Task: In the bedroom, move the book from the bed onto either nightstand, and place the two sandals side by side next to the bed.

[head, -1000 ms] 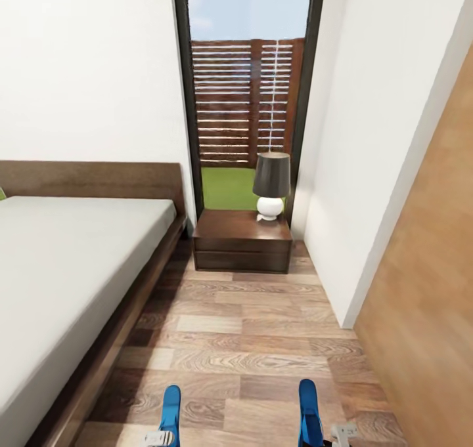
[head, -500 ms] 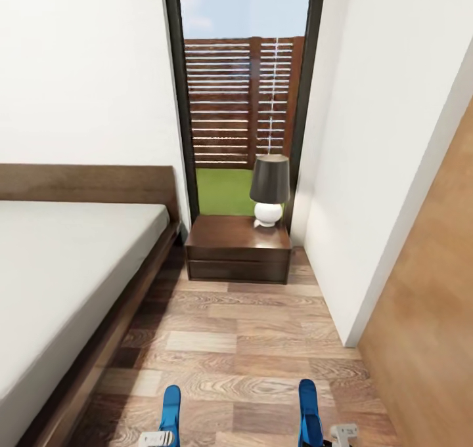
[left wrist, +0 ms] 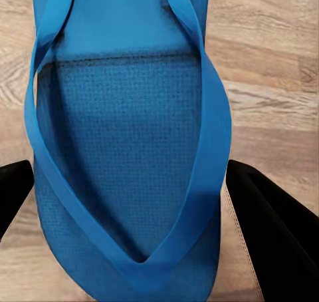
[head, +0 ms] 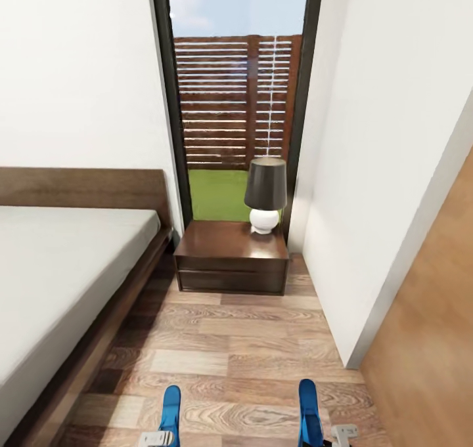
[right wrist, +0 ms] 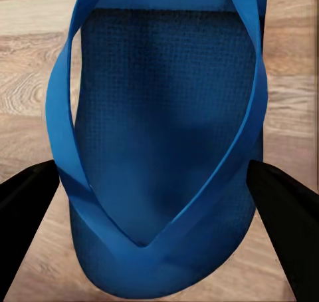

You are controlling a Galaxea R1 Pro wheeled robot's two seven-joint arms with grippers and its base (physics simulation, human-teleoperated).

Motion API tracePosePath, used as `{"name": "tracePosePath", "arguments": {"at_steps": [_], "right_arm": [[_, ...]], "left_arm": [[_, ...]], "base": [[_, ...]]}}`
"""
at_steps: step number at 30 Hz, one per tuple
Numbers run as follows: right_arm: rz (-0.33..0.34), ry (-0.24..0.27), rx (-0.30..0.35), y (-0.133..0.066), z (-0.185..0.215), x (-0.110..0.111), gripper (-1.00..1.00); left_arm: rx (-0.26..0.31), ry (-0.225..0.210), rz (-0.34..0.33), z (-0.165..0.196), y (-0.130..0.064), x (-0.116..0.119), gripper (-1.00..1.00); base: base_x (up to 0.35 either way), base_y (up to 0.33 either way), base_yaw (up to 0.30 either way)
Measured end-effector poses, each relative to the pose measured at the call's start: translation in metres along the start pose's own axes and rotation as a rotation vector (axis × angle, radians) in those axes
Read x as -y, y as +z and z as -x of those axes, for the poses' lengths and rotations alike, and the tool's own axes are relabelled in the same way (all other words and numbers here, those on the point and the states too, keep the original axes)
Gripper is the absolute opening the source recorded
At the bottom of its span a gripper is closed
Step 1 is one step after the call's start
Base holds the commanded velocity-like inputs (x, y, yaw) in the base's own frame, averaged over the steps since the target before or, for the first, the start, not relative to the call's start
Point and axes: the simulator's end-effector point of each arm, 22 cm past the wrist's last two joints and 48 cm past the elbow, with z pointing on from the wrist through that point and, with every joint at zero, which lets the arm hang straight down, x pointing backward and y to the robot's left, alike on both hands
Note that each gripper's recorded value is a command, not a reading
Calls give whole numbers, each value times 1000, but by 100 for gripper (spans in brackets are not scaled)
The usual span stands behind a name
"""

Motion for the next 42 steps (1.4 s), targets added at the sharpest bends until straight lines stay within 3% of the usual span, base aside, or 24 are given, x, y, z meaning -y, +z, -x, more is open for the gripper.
{"name": "tracePosePath", "arguments": {"at_steps": [42], "right_arm": [[0, 0, 0, 0, 0, 0, -100]], "left_arm": [[1, 0, 0, 0, 0, 0, -100]], "base": [[311, -24, 0]]}}
